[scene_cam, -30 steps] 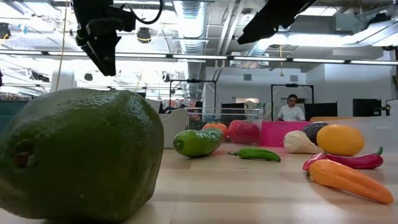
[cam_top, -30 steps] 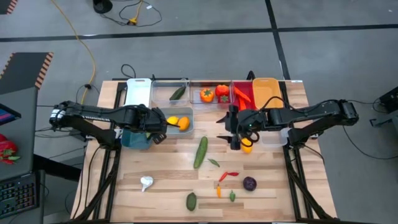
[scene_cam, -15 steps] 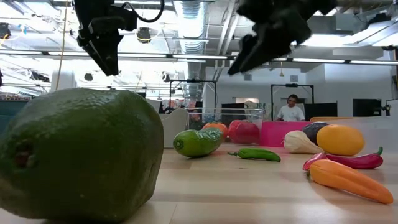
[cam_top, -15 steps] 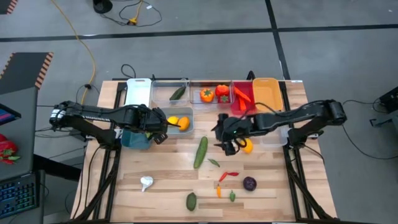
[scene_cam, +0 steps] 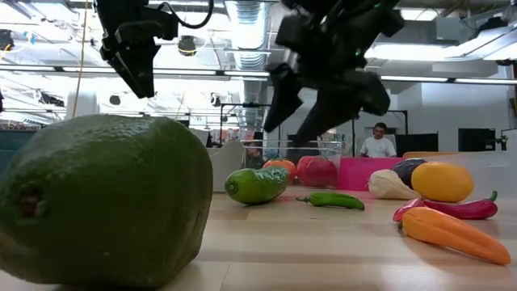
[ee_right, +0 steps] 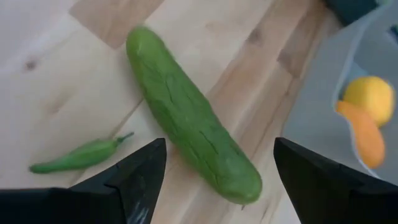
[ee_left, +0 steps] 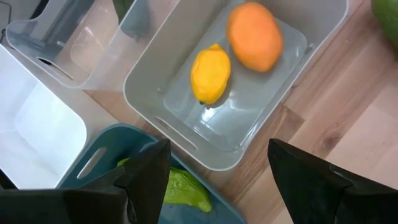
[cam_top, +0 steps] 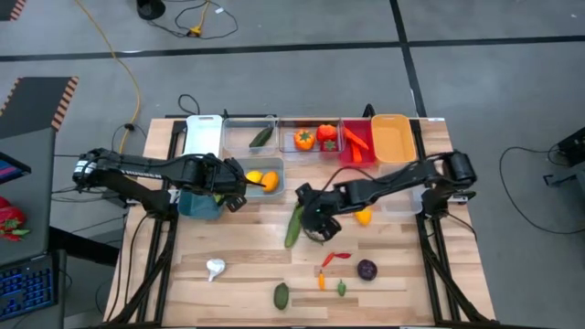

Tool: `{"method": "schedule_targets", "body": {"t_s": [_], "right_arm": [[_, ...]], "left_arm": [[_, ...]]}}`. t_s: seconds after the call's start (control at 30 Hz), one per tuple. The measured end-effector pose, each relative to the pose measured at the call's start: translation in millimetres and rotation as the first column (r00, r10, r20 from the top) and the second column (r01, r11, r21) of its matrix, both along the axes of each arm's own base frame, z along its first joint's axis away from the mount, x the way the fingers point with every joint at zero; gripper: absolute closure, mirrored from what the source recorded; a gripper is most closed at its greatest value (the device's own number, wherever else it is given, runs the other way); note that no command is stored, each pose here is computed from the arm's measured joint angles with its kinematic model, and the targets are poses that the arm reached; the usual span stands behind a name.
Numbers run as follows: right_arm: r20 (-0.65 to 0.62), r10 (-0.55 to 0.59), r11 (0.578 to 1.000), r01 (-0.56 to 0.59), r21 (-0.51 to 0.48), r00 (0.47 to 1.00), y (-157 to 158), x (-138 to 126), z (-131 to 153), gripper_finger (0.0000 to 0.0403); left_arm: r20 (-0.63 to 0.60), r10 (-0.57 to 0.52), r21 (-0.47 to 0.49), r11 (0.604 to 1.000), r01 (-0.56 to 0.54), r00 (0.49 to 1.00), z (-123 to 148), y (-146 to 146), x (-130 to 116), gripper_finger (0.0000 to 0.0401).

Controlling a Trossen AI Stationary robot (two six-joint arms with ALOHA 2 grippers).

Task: Sort produce into baskets
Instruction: Put the cucumber into the green bin

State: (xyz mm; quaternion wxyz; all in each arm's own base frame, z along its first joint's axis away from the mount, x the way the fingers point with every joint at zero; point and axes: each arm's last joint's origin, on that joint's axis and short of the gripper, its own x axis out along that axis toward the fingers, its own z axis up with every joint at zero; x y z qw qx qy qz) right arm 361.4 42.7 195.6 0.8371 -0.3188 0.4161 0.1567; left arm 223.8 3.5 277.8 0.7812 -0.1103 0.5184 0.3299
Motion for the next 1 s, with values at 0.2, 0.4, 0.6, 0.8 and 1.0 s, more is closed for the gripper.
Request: {"method": "schedule_targets", "body": {"t_s": [0.2, 0.4, 0.6, 0.8, 1.0], "right_arm": [[-0.145, 0.045, 0.997, -0.053, -0.053, 0.988, 2, 21, -14, 0.0080], [-0.212, 0.030, 0.991, -0.057, -0.121, 0.977, 2, 39, -29, 0.0081], [-0.305, -0.008, 0.985, -0.045, -0.166, 0.952, -3, 42, -46, 0.0095], [-0.311, -0.048, 0.988, -0.002, -0.157, 0.949, -5, 39, -43, 0.0143], [-0.324, -0.100, 0.989, 0.057, -0.140, 0.941, -6, 38, -38, 0.0216]], "left_arm": [[0.018, -0.002, -0.001, 1.000, 0.002, 1.000, 0, 0, 2, 0.0144], [0.021, -0.005, -0.001, 1.000, 0.005, 1.000, 0, 0, 2, 0.0144], [0.022, -0.009, -0.007, 1.000, 0.009, 1.000, 0, -1, 2, 0.0144], [0.023, -0.009, -0.025, 1.000, 0.010, 1.000, 0, -1, 2, 0.0144], [0.048, -0.030, -0.077, 0.996, 0.034, 0.998, 0, -3, 5, 0.0144]]}}
